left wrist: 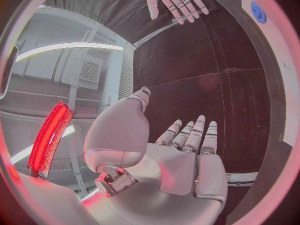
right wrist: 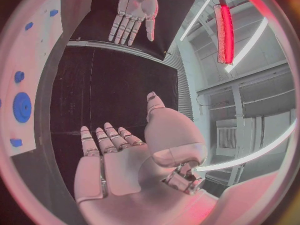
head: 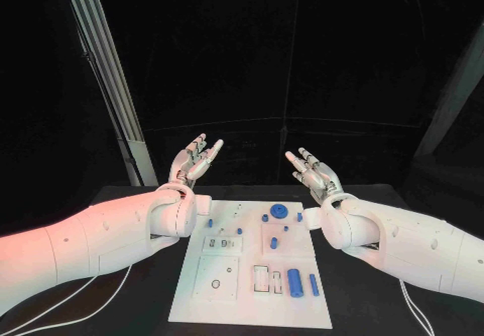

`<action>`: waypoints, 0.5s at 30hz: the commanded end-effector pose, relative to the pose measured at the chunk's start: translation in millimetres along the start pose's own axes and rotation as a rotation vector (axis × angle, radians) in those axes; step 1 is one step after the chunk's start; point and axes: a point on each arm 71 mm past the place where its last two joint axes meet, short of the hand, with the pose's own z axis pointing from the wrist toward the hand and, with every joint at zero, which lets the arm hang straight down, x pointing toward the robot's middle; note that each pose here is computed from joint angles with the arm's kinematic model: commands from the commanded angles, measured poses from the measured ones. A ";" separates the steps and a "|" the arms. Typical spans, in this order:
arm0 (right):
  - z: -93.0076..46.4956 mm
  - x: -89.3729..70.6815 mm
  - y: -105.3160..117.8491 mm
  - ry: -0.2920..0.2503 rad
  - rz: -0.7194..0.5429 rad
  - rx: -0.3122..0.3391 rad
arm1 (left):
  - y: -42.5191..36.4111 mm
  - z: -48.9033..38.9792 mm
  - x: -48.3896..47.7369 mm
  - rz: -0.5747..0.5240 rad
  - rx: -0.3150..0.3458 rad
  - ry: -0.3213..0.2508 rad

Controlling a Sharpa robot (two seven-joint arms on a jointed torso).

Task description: Assemble the parts on the task board

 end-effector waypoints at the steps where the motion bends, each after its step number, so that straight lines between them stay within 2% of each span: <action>1: 3.1 12.0 -2.0 0.203 -0.032 0.016 | -4.5 1.7 2.5 -0.065 0.054 0.041; 4: 5.6 12.6 -3.2 0.237 -0.040 0.022 | -4.5 1.7 2.5 -0.065 0.054 0.041; 8: 6.8 12.9 -3.8 0.253 -0.044 0.026 | -4.5 1.7 2.5 -0.065 0.054 0.041; 9: 10.0 -22.7 0.3 0.097 -0.199 -0.090 | -2.4 0.6 -15.8 -0.089 0.062 0.042; 15: 9.4 -32.6 1.5 0.094 -0.297 -0.123 | -2.3 -2.5 -22.9 -0.103 0.067 0.053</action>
